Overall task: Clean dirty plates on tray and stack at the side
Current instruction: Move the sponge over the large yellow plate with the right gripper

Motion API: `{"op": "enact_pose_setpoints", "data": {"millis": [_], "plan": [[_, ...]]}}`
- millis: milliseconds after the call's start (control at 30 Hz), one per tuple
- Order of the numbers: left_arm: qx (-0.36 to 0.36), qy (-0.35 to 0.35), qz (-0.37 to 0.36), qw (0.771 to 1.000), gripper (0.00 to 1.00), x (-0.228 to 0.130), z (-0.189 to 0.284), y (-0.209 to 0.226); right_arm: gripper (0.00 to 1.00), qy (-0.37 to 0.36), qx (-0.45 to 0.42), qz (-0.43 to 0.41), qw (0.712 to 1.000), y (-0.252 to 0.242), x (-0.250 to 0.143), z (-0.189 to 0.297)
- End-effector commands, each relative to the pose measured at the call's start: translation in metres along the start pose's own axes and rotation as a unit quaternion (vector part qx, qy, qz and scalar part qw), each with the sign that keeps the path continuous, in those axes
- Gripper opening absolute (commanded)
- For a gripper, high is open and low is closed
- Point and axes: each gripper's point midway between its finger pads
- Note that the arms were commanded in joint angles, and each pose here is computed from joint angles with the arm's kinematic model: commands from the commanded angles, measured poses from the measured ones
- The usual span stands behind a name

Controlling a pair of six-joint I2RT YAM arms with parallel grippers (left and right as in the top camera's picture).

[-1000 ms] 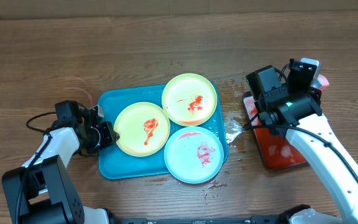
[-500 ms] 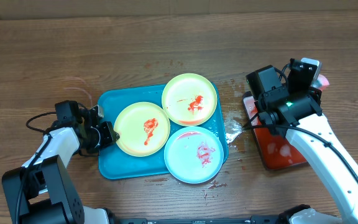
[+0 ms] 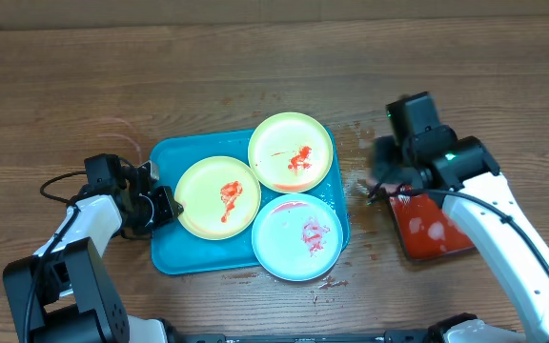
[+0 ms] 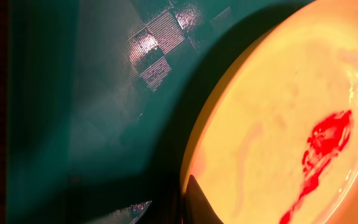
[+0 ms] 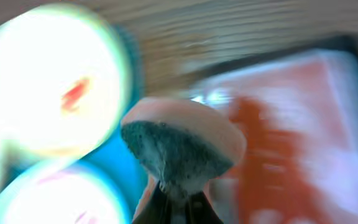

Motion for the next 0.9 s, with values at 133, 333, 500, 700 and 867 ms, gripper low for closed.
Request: {"op": "enact_pose_setpoints", "data": {"millis": [133, 333, 500, 700, 867], "plan": [[0.084, 0.012, 0.045, 0.995, 0.04, -0.009, -0.005, 0.032, 0.04, 0.010, 0.305, 0.153, 0.940, 0.128, -0.019, 0.040], [0.158, -0.006, 0.101, 0.982, 0.04, -0.006, 0.003, 0.056, 0.04, 0.007, 0.354, 0.170, 0.920, 0.170, -0.022, 0.037], [0.190, -0.010, 0.114, 0.975, 0.05, -0.003, 0.010, 0.065, 0.04, 0.038, 0.383, 0.177, 0.906, 0.203, -0.035, 0.013], [0.190, -0.004, 0.102, 0.977, 0.04, -0.005, 0.009, 0.061, 0.04, 0.057, 0.453, 0.203, 0.866, 0.259, -0.056, -0.014], [0.181, 0.010, 0.052, 0.982, 0.05, -0.007, 0.003, 0.048, 0.04, 0.048, 0.472, 0.199, 0.857, 0.296, -0.065, -0.037]]}}
Point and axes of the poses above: each gripper's point midway between its finger pads, its own z axis back along the fingers, its own y axis along the line the jaws close on, x = y × z, and after that the axes turned 1 degree about z, right-handed
